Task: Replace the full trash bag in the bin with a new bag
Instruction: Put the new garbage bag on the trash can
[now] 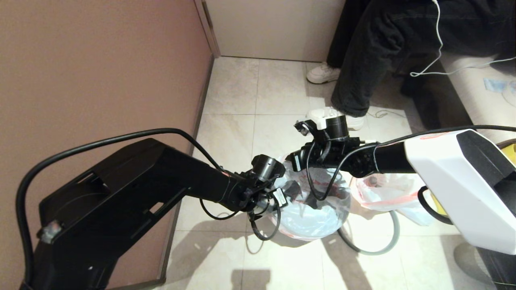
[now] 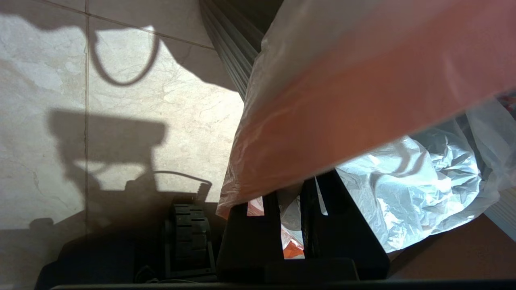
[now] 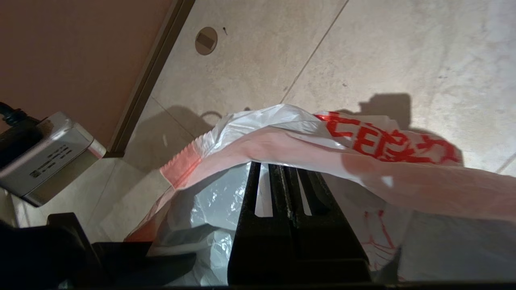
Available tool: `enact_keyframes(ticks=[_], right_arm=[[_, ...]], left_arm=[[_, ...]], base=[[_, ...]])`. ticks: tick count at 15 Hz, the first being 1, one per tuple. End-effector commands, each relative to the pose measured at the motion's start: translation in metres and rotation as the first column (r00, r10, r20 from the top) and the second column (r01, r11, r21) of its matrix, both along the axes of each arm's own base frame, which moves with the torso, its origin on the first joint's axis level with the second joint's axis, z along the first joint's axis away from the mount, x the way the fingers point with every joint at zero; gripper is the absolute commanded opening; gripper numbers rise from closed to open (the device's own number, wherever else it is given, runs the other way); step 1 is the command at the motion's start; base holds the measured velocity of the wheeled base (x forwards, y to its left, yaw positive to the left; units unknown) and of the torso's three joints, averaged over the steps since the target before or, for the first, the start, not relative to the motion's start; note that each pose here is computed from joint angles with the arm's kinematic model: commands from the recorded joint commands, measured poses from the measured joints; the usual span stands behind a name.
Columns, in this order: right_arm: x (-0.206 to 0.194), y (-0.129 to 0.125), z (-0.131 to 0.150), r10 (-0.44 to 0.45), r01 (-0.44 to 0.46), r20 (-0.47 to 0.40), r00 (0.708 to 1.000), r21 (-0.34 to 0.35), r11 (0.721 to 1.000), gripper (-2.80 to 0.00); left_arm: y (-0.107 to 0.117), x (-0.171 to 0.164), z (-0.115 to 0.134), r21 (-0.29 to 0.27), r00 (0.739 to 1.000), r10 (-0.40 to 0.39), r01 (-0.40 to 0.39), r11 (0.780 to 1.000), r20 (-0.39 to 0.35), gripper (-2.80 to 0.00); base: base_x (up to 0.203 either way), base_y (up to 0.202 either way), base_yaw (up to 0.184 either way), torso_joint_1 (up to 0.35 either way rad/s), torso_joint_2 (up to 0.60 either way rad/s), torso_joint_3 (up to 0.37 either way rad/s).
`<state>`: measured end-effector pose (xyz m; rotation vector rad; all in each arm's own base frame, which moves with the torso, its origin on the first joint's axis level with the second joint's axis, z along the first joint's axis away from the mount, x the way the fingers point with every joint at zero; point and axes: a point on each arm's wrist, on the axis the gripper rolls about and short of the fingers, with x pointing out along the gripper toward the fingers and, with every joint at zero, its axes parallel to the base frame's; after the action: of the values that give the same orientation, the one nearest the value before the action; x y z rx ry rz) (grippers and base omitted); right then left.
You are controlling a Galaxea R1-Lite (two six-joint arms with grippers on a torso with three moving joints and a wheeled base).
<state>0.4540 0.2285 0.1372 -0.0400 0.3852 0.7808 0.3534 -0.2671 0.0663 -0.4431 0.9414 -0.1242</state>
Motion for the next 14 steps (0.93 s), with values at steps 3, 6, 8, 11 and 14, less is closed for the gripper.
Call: enact_keyframes(ticks=[3, 6, 8, 11, 14], right_arm=[[0.011, 0.016, -0.037, 0.018, -0.018, -0.042, 0.999, -0.021, 1.0, -2.8], [0.018, 0.017, -0.051, -0.014, 0.013, -0.02, 1.0, -0.025, 1.0, -2.8], [0.024, 0.01, -0.05, -0.048, 0.048, 0.02, 0.999, -0.013, 0.999, -2.8], [0.027, -0.008, -0.028, -0.085, 0.085, 0.055, 0.995, 0.005, 0.996, -2.8], [0.032, -0.038, -0.005, -0.147, 0.148, 0.095, 0.985, -0.004, 0.989, -2.8]], left_arm=[[0.0, 0.0, -0.001, -0.002, 1.0, 0.003, -0.003, 1.0, -0.004, -2.8], [0.002, -0.004, 0.003, -0.016, 1.0, -0.013, 0.013, 1.0, -0.014, -2.8], [0.003, -0.009, 0.007, -0.041, 0.999, -0.038, 0.037, 0.998, -0.021, -2.8], [0.003, -0.011, 0.008, -0.071, 0.999, -0.045, 0.046, 0.996, 0.018, -2.8], [0.002, -0.012, 0.007, -0.068, 0.999, -0.047, 0.048, 0.997, 0.019, -2.8]], base=[[0.0, 0.0, 0.0, 0.0, 0.0, 0.0], [0.0, 0.0, 0.0, 0.0, 0.0, 0.0], [0.0, 0.0, 0.0, 0.0, 0.0, 0.0], [0.0, 0.0, 0.0, 0.0, 0.0, 0.0], [0.0, 0.0, 0.0, 0.0, 0.0, 0.0]])
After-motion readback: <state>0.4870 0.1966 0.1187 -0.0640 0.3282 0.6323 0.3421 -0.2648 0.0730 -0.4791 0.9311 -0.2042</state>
